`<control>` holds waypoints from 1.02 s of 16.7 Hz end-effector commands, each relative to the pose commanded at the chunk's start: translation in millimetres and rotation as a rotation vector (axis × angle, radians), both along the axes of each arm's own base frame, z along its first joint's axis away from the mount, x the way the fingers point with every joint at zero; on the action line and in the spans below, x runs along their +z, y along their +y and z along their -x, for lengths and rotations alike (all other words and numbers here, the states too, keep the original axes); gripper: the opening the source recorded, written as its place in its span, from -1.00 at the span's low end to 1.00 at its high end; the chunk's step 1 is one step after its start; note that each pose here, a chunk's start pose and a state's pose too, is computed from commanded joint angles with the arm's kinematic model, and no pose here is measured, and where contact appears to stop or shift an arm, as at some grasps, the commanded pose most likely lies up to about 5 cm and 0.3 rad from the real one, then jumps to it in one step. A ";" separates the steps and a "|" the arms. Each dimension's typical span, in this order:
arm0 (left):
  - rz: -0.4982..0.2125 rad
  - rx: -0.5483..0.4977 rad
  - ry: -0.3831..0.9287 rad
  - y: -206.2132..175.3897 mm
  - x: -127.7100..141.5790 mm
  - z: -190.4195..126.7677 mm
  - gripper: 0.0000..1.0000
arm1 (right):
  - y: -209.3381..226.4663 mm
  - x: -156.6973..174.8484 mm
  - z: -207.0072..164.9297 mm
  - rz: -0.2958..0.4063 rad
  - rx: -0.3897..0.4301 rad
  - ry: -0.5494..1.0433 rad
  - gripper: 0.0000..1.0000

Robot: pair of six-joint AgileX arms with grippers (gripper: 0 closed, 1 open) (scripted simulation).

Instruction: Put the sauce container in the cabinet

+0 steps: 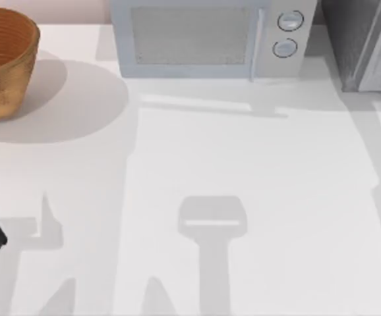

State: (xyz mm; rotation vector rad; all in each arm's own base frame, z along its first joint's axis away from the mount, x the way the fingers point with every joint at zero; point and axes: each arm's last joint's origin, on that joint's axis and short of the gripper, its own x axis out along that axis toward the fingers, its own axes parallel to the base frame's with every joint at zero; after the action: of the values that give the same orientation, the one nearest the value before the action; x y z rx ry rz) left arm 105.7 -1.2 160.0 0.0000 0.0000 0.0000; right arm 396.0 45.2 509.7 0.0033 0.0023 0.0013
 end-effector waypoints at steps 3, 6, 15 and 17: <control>0.000 0.000 0.000 0.0 0.0 0.0 1.00 | 0.0 0.0 0.0 0.000 0.000 0.000 -0.40; 0.000 0.000 0.000 0.0 0.0 0.0 1.00 | 0.0 0.0 0.0 0.000 0.000 0.000 0.06; 0.000 0.000 0.000 0.0 0.0 0.0 1.00 | 0.0 0.0 0.0 0.000 0.000 0.000 1.00; 0.000 0.000 0.000 0.0 0.0 0.0 1.00 | 0.0 0.0 0.0 0.000 0.000 0.000 1.00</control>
State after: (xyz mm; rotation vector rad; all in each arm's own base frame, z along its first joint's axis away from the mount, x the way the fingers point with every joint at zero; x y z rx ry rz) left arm 105.7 -1.2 160.0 0.0000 0.0000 0.0000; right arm 396.0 45.2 509.7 0.0033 0.0023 0.0013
